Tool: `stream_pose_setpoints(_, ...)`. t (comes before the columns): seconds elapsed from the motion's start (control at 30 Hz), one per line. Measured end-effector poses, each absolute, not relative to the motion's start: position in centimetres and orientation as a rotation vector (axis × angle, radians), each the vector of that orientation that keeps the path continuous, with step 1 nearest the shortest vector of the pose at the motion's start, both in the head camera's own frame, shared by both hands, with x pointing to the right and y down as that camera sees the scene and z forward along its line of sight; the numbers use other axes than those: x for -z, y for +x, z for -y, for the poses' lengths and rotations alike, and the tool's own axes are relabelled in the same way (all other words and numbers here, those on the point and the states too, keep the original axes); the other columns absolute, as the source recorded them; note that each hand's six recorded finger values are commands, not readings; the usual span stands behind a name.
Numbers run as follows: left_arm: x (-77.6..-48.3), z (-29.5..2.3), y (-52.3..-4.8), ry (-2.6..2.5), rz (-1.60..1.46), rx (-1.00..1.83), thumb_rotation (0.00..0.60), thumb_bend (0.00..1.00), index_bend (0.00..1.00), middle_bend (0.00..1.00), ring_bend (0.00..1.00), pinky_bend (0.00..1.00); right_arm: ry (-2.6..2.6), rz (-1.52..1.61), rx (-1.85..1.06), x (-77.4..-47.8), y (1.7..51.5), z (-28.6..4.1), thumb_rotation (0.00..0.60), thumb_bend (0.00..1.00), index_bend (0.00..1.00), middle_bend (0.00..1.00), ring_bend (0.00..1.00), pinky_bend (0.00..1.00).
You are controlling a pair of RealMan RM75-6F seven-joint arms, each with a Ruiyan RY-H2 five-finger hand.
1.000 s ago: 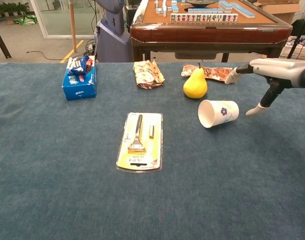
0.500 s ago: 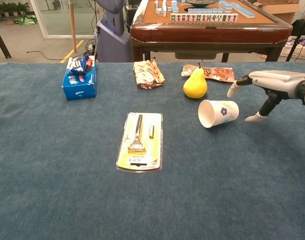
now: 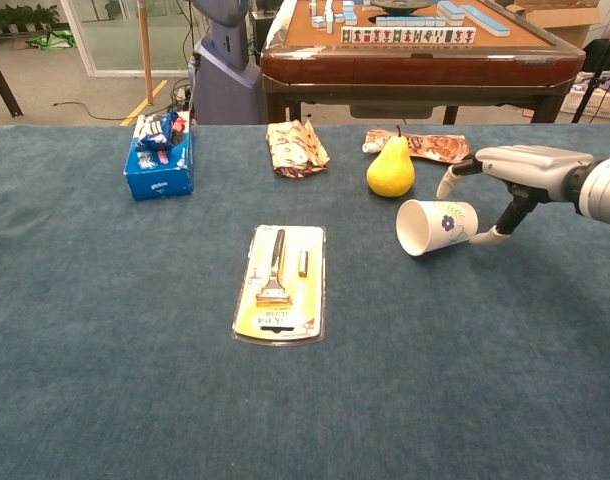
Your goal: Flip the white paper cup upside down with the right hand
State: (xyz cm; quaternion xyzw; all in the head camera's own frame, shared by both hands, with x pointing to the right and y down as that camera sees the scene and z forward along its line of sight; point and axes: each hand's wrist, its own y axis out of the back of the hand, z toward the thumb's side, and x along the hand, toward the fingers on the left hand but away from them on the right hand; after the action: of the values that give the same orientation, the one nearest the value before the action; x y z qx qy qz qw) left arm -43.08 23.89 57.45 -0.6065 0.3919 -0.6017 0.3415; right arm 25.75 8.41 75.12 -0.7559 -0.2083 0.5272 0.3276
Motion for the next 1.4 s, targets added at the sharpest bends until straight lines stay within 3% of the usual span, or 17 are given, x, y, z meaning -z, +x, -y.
stream_pose_setpoints(0.67,-57.3,-23.9,-43.3,-1.583,-1.023,1.567,0.6,0.15,0.22,0.13,0.16,0.13,-1.925,0.509,-1.347,-75.7,24.7,-7.9,0.6,0.3,0.41,0.28,0.07,0.0)
stream_pose_setpoints(1.4,-57.4,-24.4,-43.8,-1.601,-1.045,1.559,0.6,0.15,0.22,0.13,0.16,0.13,-1.282,-0.018,-1.09,-70.9,19.7,-5.6,0.6,0.3,0.41,0.28,0.07,0.0)
